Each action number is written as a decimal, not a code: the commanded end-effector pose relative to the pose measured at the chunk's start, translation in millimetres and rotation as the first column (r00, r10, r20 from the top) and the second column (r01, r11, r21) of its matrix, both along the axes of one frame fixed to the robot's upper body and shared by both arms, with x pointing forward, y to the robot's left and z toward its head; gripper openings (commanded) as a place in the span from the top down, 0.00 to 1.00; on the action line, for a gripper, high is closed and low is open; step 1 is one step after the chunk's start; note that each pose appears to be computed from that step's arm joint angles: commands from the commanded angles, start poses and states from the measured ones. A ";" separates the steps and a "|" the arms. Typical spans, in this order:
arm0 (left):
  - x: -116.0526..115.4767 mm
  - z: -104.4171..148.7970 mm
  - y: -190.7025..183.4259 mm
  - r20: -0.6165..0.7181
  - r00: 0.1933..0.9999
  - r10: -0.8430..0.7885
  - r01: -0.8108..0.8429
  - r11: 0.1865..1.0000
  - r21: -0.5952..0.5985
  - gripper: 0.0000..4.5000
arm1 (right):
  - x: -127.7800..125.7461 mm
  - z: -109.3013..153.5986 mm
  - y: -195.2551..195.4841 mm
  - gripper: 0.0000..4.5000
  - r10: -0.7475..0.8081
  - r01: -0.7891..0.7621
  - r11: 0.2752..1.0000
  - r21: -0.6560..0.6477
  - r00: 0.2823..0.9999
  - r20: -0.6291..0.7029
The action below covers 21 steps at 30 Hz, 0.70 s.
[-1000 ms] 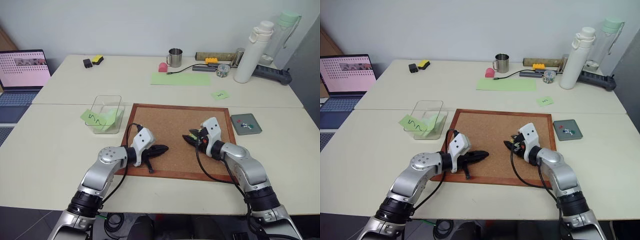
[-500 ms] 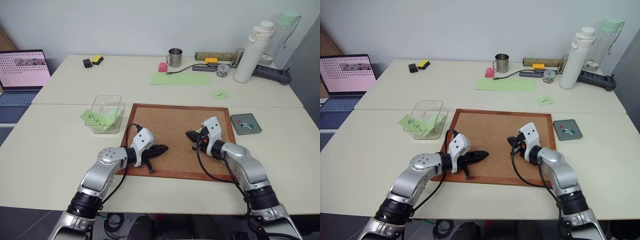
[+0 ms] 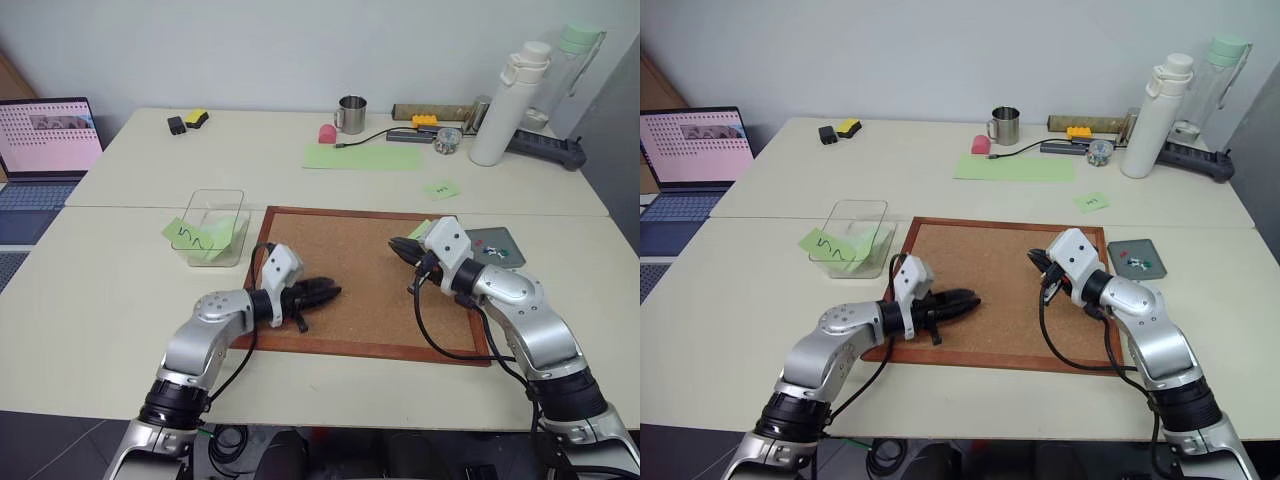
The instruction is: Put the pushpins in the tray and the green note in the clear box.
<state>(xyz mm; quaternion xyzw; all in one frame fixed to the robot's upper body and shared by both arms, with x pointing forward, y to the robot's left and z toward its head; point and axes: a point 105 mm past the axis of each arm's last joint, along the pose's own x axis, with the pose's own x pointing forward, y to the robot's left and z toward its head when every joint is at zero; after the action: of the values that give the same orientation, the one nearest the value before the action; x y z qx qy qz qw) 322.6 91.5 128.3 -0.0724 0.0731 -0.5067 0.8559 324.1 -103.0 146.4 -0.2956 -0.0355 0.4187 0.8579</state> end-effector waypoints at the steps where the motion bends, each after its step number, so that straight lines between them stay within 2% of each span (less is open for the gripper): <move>1: 1.4 31.5 2.3 -0.001 1.000 -0.019 0.019 0.992 -0.125 0.53 | -15.2 5.2 7.3 1.00 0.140 -0.132 0.986 -0.106 0.987 0.076; 6: 2.0 46.9 -5.1 -0.087 0.993 -0.077 0.057 0.975 -0.217 0.32 | -26.4 7.9 12.4 1.00 0.291 -0.253 0.935 -0.247 0.948 0.132; 10: -6.8 46.6 -13.3 -0.158 0.974 -0.165 0.126 0.965 -0.229 0.32 | -35.7 12.0 21.2 1.00 0.400 -0.337 0.887 -0.317 0.902 0.161; 21: -12.2 48.3 -28.7 -0.197 0.951 -0.239 0.185 0.948 -0.259 0.32 | -47.3 18.8 54.7 1.00 0.537 -0.460 0.824 -0.330 0.821 0.196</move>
<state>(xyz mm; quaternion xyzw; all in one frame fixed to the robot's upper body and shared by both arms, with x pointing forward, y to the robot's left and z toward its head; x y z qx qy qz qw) 312.7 67.6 166.2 -0.2256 0.1298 -0.5757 0.7751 281.0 -57.1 155.0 -0.4373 -0.1491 0.5802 0.6708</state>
